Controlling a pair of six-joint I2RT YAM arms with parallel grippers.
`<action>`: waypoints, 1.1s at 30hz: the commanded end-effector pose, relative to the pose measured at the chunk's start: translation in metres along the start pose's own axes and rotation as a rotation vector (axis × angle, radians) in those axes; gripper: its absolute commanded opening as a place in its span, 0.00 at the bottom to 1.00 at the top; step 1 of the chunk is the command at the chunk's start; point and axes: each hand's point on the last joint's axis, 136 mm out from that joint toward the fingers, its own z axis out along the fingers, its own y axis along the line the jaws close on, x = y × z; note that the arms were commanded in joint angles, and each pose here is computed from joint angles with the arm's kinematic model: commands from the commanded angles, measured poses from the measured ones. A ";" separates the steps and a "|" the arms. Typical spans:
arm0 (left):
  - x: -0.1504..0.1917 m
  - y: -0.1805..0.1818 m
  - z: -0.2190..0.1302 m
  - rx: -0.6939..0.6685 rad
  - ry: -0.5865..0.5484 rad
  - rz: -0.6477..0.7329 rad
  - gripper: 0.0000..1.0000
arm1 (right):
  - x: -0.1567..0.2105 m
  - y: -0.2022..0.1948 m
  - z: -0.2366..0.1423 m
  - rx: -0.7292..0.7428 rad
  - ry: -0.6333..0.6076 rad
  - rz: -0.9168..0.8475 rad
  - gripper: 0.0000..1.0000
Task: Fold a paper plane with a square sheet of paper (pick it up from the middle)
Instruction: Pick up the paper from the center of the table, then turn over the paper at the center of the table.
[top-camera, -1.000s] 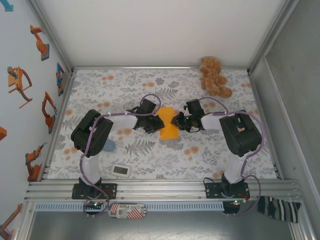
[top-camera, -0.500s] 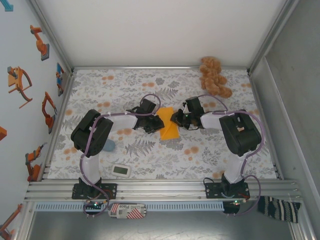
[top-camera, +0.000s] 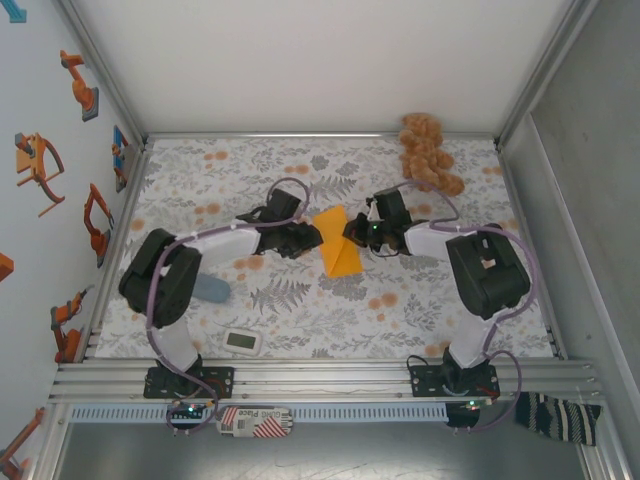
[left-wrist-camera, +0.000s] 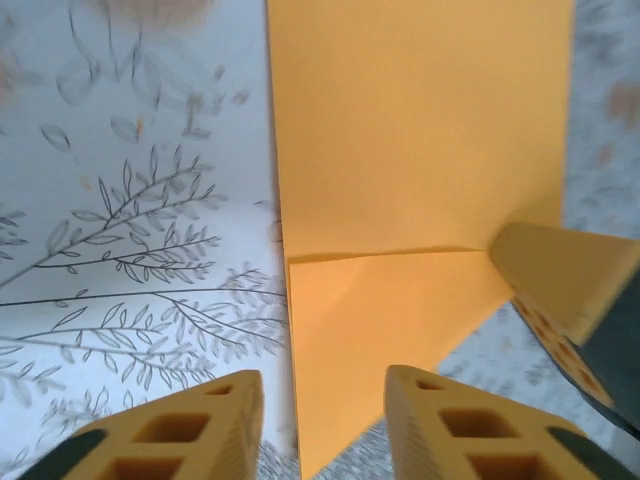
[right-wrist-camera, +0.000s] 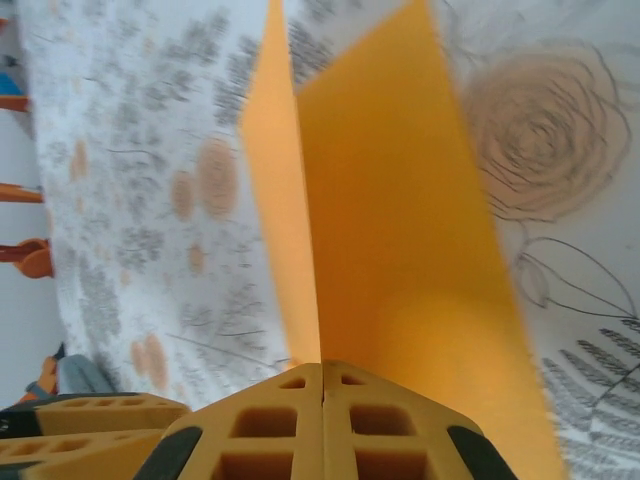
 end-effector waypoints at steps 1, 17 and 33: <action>-0.018 -0.016 -0.043 0.064 -0.121 0.019 0.46 | -0.032 0.058 -0.039 -0.129 -0.110 -0.127 0.00; -0.025 -0.111 -0.153 0.694 -0.322 0.049 0.99 | -0.056 0.204 -0.131 -0.610 -0.151 -0.155 0.00; -0.026 -0.155 -0.171 0.889 -0.297 0.103 0.74 | -0.054 0.213 -0.140 -0.675 -0.131 -0.130 0.00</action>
